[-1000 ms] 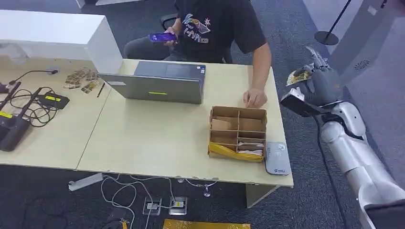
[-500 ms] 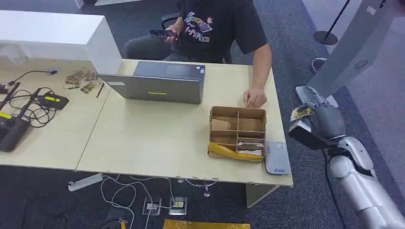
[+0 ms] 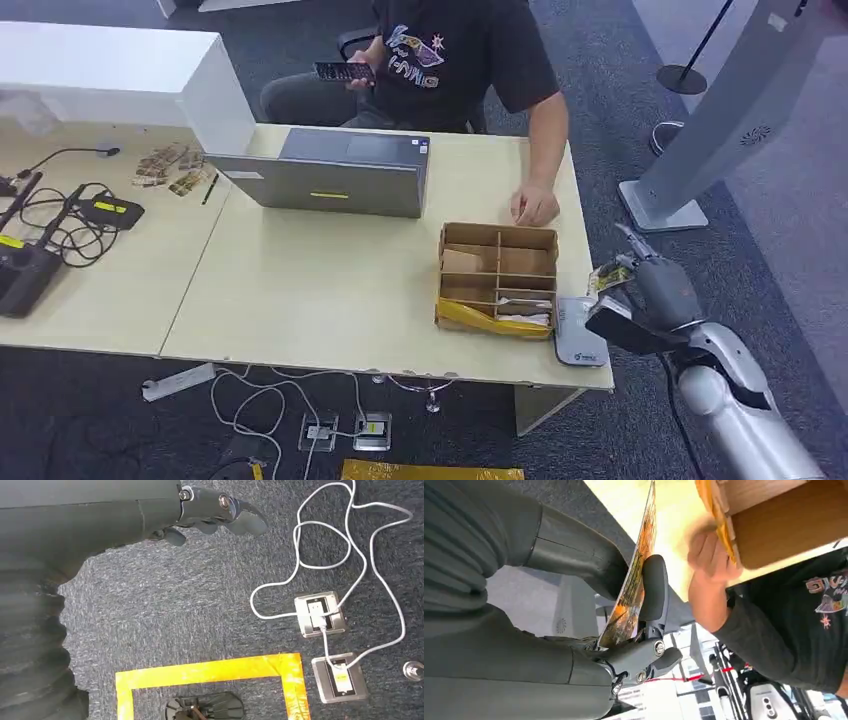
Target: Pass the card to the sensor for recognition and then transmit it.
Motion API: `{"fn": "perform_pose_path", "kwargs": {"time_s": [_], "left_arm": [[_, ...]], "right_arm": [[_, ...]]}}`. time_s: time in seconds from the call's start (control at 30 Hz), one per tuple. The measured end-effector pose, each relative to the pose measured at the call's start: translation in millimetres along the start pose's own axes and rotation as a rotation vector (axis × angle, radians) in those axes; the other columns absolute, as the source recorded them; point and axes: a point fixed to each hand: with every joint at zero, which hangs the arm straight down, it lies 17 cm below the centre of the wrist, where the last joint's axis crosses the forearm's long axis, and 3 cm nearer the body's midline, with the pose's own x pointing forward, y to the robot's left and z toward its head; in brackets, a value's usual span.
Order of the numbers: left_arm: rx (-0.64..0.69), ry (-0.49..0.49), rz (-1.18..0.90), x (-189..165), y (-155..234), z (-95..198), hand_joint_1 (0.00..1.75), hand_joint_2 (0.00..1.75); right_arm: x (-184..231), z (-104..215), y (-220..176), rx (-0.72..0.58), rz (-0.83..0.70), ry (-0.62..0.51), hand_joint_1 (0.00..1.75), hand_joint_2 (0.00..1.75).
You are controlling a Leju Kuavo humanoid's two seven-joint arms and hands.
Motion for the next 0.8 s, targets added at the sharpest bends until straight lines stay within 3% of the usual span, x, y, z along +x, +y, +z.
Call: {"fn": "perform_pose_path", "kwargs": {"time_s": [0.8], "left_arm": [[0.014,0.023,0.006,-4,3,-1,0.0,1.75]], "right_arm": [[7,20,34,0.087,-0.044,0.006,1.75,1.75]]}}
